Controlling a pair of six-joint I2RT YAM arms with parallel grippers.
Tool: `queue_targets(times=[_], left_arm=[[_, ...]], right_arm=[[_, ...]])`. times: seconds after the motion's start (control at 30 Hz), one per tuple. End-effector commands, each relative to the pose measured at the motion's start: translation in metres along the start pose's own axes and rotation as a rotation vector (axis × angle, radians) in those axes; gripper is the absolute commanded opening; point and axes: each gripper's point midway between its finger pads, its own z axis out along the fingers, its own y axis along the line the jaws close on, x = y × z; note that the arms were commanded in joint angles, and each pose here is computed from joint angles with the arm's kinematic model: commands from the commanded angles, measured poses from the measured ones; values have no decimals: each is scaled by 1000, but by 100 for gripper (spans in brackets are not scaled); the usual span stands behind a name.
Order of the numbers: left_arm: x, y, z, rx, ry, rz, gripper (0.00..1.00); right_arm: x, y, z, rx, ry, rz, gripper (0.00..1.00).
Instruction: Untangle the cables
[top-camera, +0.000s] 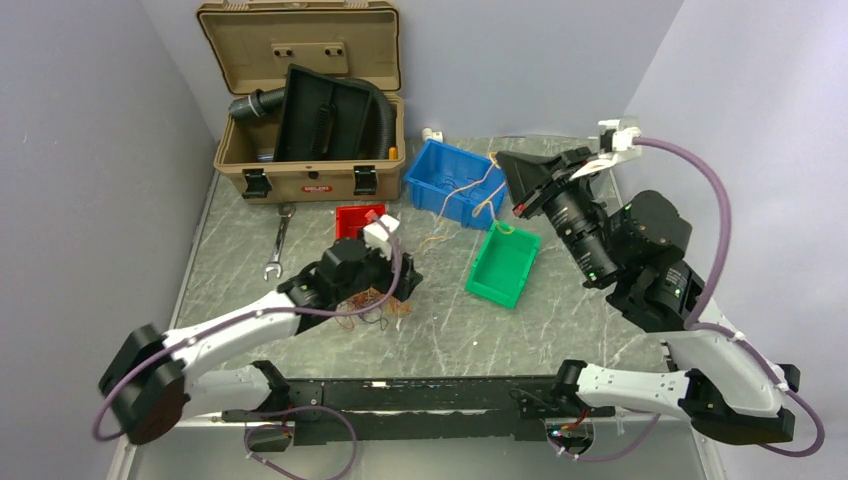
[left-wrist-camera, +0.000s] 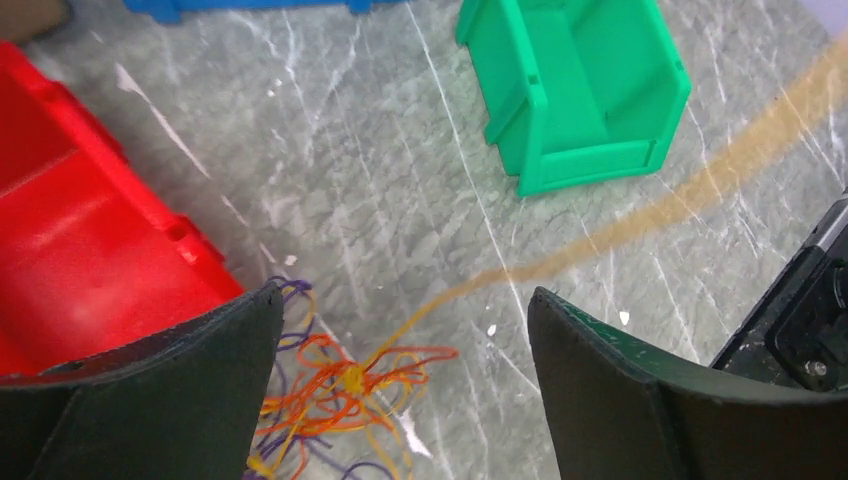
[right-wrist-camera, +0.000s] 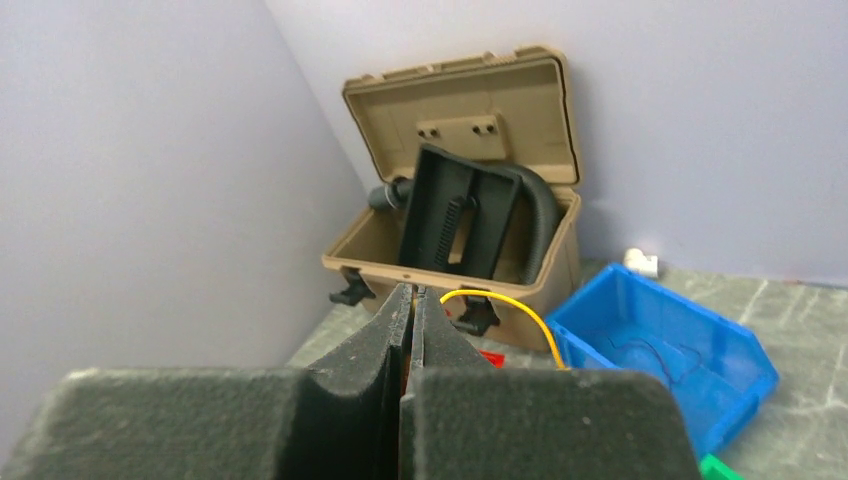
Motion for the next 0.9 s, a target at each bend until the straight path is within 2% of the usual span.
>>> queue_targets(times=[0.0,0.07,0.17,0.27,0.37,0.53,0.77,0.87], left_arm=[[3,-11,39,24,58,-58,91],[37,-1,53,-35,198,-97,80],[77,7,56,-81,312,-153,71],[98,18,36,-128,296,-204,62],[97,20,11,-126,237,-230,57],[80,27,-30,-154,184,-199,51],[60,25,-59,-150,188,-144,49],[55,26,-63,-162,183,-139,50]], right_arm=[[-73,14,-7,-57,-168,49,0],[-103,11,-14,-38,-237,59,0],[-135,-5,-27,25,-321,74,0],[-153,-28,-43,118,-387,68,0],[-148,-43,-51,177,-386,58,0],[-91,-61,-50,236,-248,21,0],[59,-67,-40,215,81,6,0],[105,-73,-41,246,191,11,0]])
